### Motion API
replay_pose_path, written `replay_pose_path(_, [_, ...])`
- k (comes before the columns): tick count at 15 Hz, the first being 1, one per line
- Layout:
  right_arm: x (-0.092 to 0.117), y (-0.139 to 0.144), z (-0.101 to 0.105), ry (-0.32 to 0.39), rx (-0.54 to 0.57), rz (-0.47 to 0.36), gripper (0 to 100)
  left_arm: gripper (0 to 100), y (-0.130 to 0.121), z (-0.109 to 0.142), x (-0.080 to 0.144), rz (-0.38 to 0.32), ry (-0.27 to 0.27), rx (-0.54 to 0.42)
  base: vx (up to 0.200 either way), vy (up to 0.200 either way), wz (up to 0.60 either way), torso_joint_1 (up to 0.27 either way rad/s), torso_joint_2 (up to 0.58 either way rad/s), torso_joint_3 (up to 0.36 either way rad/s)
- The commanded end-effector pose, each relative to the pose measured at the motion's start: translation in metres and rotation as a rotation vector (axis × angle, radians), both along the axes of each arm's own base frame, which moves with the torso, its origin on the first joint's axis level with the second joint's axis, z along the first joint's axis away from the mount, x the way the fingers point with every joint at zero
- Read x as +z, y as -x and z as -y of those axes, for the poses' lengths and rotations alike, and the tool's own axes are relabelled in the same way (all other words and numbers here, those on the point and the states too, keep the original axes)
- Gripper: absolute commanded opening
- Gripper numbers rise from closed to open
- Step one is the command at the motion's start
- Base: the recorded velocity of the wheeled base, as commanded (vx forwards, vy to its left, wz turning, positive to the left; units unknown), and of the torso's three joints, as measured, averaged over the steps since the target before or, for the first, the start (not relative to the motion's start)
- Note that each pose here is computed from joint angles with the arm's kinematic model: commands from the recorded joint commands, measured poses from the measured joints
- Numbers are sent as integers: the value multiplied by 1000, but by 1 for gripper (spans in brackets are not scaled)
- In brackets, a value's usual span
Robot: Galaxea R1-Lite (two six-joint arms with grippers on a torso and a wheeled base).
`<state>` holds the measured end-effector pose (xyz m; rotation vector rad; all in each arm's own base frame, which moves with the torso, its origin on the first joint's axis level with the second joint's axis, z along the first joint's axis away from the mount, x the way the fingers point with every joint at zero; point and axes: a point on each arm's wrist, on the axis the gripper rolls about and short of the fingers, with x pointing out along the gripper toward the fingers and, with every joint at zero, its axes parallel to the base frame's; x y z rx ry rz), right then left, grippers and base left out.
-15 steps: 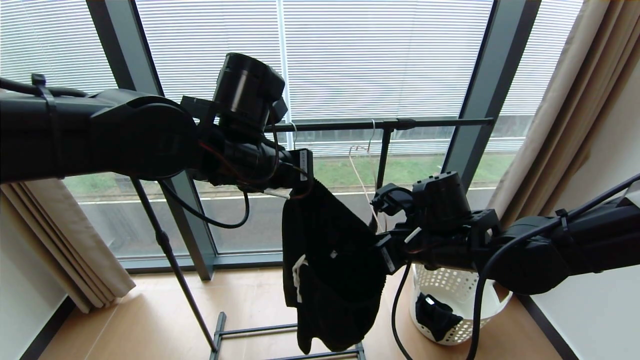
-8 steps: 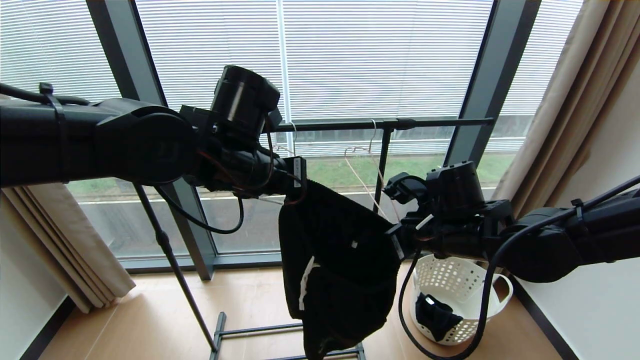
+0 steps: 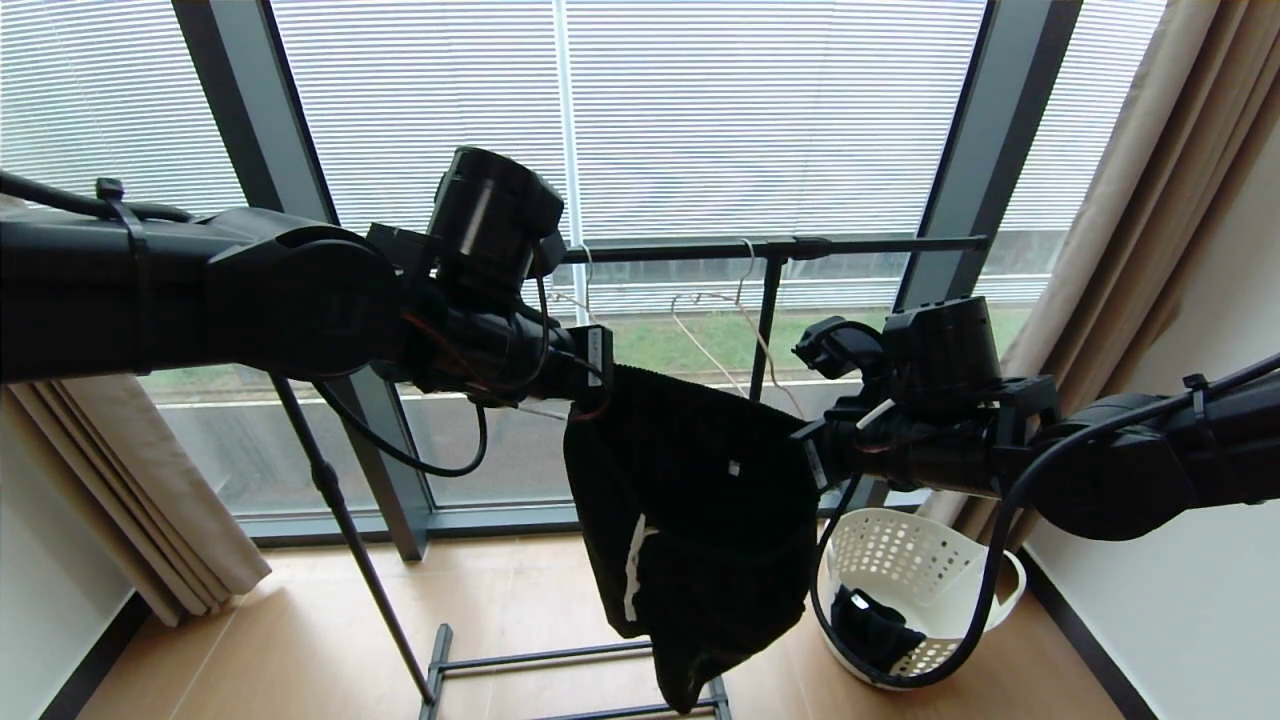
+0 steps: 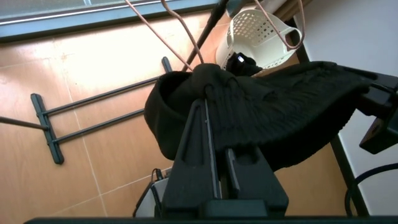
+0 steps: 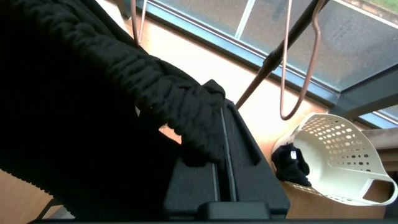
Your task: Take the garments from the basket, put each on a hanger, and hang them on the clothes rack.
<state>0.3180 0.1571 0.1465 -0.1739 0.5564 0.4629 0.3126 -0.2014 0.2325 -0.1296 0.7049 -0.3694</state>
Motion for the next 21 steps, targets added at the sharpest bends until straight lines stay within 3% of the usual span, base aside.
replay_pose_path(1, [2, 0, 1, -2, -1, 7, 0, 0, 0, 0, -3, -9, -8, 0, 0, 0, 0, 0, 0, 0])
replay_pose_path(2, [4, 1, 2, -5, -2, 12, 0, 100, 1, 0, -7, -20, -19, -5, 0, 0, 0, 0, 0, 0])
replay_pose_path(6, [12, -2, 12, -15, -31, 33, 0, 100, 8, -1, -14, -28, -69, -46, 0, 0, 0, 0, 0, 0])
replay_pose_path(9, [19, 1, 18, -15, -41, 50, 0, 100, 4, -4, -14, -21, -66, -31, 0, 0, 0, 0, 0, 0])
replay_pose_path(13, [21, 11, 23, 30, -10, 66, 0, 100, -33, -2, -28, -44, -38, 56, 0, 0, 0, 0, 0, 0])
replay_pose_path(18, [17, 12, 22, 40, -5, 57, 0, 100, -83, 16, -61, -17, -92, 152, 0, 0, 0, 0, 0, 0])
replay_pose_path(21, [15, 12, 22, 43, -6, 52, 0, 100, -97, 23, -77, -14, -104, 170, 0, 0, 0, 0, 0, 0])
